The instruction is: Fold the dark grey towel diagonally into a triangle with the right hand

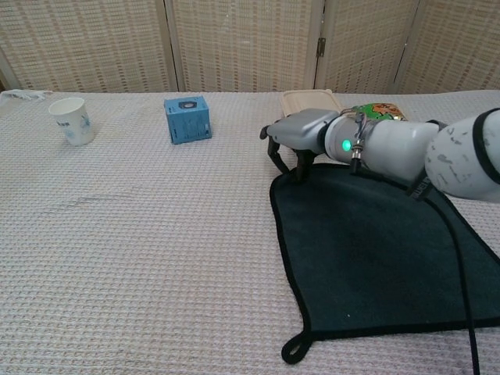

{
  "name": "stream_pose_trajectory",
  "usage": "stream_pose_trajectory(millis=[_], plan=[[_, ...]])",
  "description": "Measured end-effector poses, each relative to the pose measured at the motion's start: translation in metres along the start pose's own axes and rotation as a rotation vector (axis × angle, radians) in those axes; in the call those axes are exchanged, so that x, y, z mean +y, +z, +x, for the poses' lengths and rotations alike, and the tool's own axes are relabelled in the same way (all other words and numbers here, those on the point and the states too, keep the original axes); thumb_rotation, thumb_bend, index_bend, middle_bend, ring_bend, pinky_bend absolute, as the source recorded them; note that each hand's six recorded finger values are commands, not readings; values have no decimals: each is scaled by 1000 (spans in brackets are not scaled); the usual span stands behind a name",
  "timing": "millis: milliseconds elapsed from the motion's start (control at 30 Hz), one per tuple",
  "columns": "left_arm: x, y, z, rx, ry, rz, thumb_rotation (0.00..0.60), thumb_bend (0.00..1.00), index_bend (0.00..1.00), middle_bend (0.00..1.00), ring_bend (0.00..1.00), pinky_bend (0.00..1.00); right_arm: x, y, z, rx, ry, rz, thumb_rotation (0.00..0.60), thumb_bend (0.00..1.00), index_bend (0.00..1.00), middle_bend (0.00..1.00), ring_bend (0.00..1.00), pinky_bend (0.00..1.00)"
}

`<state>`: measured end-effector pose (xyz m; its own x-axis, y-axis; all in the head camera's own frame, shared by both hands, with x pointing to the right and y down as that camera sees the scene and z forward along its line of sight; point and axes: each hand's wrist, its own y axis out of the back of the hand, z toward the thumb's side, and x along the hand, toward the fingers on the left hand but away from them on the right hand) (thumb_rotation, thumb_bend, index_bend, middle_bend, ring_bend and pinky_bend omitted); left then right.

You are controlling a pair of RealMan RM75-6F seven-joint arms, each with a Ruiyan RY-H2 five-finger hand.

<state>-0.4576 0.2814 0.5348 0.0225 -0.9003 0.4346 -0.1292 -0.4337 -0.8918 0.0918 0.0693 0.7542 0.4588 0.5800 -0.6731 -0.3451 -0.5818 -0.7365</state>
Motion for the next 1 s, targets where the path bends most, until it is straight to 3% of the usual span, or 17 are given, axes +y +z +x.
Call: stream_pose_trajectory(millis=[267, 767, 1000], plan=[[-4, 5, -1, -14, -10, 9, 600, 542, 8, 102, 0, 0, -5, -23, 53, 29, -59, -44, 600, 429, 663, 109, 32, 0], [-22, 17, -1, -35, -52, 52, 600, 542, 8, 102, 0, 0, -107, -90, 201, 35, 26, -149, 600, 430, 663, 122, 41, 0], [-29, 19, 0, -40, -74, 61, 600, 542, 8, 102, 0, 0, -127, -108, 242, 24, -6, -140, 600, 430, 663, 122, 37, 0]])
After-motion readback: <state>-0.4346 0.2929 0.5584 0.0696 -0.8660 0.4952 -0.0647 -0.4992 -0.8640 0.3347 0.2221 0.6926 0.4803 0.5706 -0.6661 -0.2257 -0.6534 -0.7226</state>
